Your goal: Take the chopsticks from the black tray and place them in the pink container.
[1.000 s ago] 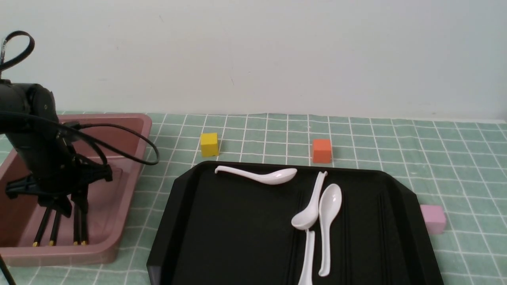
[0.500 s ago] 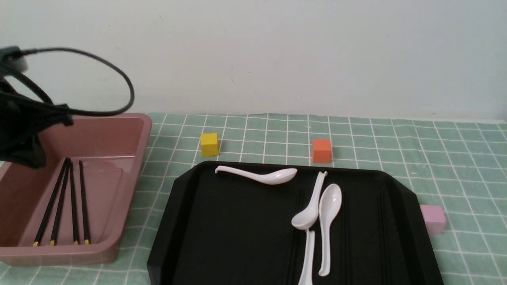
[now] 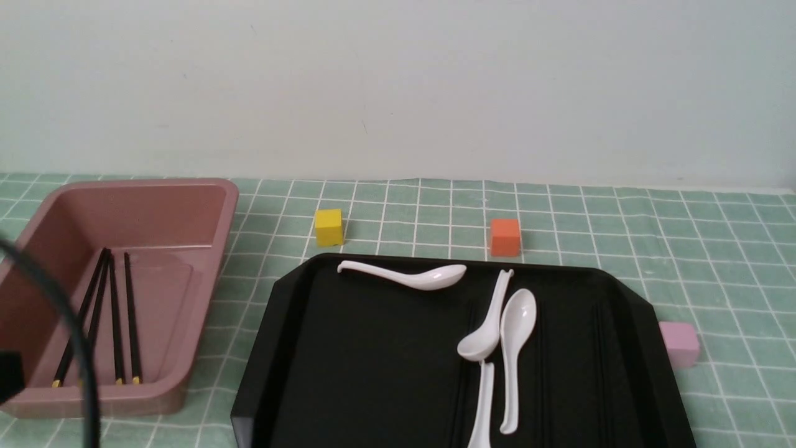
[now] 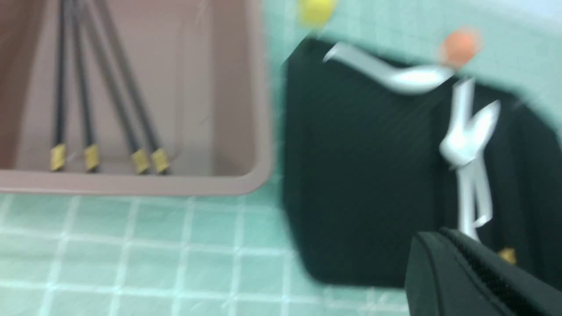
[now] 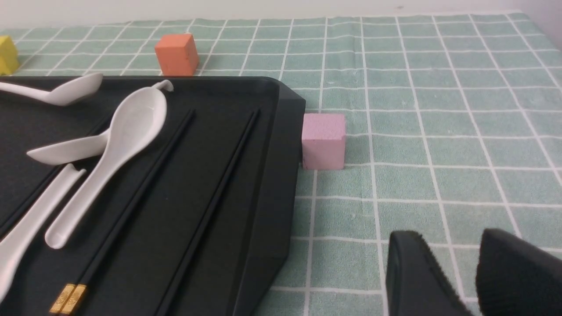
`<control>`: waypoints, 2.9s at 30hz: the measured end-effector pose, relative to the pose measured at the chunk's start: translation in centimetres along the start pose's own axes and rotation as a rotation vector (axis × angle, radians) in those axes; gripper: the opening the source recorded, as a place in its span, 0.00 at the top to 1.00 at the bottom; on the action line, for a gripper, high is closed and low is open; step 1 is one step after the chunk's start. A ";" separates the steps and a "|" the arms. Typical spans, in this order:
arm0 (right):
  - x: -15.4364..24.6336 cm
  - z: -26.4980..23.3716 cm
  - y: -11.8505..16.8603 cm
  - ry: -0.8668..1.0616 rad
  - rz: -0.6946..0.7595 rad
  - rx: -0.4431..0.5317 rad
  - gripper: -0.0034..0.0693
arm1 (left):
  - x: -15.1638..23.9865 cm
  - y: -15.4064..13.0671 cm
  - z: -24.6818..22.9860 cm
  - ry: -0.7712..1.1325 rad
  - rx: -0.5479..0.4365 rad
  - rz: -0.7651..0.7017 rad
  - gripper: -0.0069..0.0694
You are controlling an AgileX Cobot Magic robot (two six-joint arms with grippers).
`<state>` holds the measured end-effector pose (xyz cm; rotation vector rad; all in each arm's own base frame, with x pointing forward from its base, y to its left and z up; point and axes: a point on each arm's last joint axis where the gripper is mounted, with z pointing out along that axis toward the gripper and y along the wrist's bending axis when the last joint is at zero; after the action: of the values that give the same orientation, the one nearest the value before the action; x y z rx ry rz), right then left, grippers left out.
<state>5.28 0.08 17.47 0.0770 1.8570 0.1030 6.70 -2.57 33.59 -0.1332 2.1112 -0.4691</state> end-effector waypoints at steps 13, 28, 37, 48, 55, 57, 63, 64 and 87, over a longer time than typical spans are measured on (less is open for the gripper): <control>0.0 0.0 0.0 0.000 0.000 0.000 0.62 | 3.7 1.1 -0.4 -0.205 0.031 -0.010 0.93; 0.0 0.0 0.0 0.000 0.000 0.000 0.62 | 3.9 2.3 0.9 -0.306 -0.006 0.001 0.93; 0.0 0.0 0.0 0.000 0.000 0.000 0.62 | 9.1 5.7 4.3 -0.280 -0.065 0.049 0.93; 0.0 0.0 0.0 0.001 0.000 0.000 0.62 | 12.9 7.7 5.9 -0.265 -0.103 0.029 0.93; 0.0 0.0 0.0 0.001 0.000 0.000 0.62 | 13.5 8.0 6.4 -0.246 -0.111 0.026 0.92; 0.0 0.0 0.0 0.001 0.000 0.000 0.62 | 13.5 8.0 6.4 -0.248 -0.110 0.026 0.92; 0.0 0.0 0.0 0.001 0.000 0.000 0.62 | 13.5 8.0 6.4 -0.249 -0.110 0.026 0.91; 0.0 0.0 0.0 0.001 0.000 0.000 0.62 | 13.5 8.0 6.4 -0.249 -0.110 0.026 0.91; 0.0 0.0 0.0 0.001 0.000 0.000 0.62 | 13.5 8.0 6.4 -0.249 -0.110 0.026 0.89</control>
<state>5.27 0.08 17.46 0.0771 1.8578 0.1029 5.17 -0.68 16.89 -0.2160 1.8915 -0.3039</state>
